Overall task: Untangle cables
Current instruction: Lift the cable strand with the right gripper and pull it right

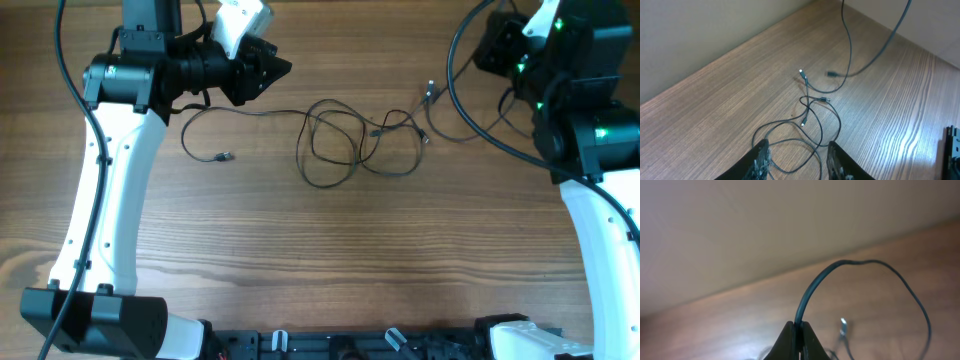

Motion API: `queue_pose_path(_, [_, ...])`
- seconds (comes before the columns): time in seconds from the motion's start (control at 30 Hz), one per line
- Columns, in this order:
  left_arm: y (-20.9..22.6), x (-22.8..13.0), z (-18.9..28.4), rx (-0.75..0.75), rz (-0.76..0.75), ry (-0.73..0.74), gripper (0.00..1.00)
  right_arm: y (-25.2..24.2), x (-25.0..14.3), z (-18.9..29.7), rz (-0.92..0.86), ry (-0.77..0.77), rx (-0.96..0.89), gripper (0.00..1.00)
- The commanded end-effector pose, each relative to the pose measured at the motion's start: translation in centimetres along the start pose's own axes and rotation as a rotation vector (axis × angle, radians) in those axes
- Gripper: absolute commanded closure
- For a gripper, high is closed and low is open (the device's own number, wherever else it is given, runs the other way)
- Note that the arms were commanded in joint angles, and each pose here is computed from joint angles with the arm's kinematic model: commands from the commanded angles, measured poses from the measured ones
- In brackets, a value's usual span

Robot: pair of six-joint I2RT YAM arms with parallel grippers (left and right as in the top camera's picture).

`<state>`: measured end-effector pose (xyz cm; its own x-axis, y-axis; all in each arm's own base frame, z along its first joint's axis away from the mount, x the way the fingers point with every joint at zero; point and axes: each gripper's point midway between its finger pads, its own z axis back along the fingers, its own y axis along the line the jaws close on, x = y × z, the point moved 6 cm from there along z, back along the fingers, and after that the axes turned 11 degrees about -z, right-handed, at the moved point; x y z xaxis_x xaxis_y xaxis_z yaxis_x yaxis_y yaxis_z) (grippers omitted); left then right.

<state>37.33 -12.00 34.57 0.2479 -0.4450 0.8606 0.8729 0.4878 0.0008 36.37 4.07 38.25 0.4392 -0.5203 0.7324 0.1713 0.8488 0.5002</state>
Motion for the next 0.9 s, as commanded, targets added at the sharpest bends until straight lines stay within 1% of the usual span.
queue_pose_path(0.0, [-0.2,0.4,-0.1,-0.017,-0.031,-0.015,0.62,-1.2,-0.9,-1.6,-0.005,0.048,-0.087,0.95])
queue_pose_path(0.17, [-0.2,0.4,-0.1,-0.017,-0.030,-0.015,0.62,-1.8,-3.4,-4.1,-0.011,0.192,-0.094,0.95])
queue_pose_path(0.4, [-0.2,0.4,-0.1,-0.017,-0.030,-0.015,0.62,-3.1,-6.4,-6.9,-0.045,0.337,-0.139,0.95])
queue_pose_path(0.87, [-0.2,0.3,-0.1,-0.019,-0.028,-0.013,0.60,-2.2,-13.5,-11.4,0.016,0.540,-0.180,0.95])
